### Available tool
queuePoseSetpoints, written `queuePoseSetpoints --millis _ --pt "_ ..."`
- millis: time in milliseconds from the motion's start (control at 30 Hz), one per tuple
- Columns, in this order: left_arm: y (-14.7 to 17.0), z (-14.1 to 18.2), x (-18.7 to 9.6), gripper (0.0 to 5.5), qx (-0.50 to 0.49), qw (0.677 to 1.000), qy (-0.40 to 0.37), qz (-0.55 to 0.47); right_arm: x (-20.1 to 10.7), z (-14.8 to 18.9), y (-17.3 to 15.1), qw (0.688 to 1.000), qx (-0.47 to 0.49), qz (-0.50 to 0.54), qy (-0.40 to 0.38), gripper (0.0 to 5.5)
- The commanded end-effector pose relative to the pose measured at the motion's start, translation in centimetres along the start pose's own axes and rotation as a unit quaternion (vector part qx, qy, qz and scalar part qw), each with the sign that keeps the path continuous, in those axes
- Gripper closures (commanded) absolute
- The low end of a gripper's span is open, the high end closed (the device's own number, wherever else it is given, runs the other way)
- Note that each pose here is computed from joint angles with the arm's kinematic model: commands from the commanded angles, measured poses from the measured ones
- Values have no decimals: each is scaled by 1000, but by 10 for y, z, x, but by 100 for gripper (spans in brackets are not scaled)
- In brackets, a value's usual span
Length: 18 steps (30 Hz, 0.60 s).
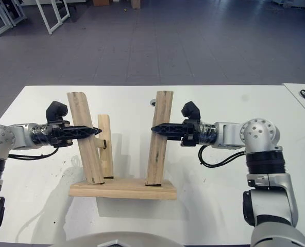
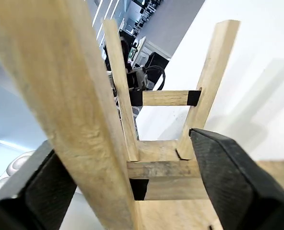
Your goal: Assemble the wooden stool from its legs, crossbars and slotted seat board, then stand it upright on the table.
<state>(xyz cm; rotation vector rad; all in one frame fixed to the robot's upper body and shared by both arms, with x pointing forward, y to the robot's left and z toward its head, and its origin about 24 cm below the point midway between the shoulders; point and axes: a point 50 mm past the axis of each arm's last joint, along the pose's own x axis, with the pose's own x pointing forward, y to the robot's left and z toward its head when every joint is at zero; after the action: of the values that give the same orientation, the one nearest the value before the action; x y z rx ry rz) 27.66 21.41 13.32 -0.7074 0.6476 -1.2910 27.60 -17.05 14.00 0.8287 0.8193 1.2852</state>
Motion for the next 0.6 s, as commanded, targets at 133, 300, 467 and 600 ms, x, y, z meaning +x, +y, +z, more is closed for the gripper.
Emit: queuePoseSetpoints --millis 133,300,467,600 --pt "20 25 -17 280 5 994 -89 59 -5 8 -15 999 -19 -36 -30 131" --pt "19 28 -36 280 14 989 -125 77 -28 17 -20 994 -38 -67 -75 131" --pt "13 26 -70 280 30 976 -179 122 -55 23 -13 985 -76 -104 -114 131" --pt "-14 -9 -95 280 153 952 -95 249 -79 -20 -7 941 -232 -245 14 131"
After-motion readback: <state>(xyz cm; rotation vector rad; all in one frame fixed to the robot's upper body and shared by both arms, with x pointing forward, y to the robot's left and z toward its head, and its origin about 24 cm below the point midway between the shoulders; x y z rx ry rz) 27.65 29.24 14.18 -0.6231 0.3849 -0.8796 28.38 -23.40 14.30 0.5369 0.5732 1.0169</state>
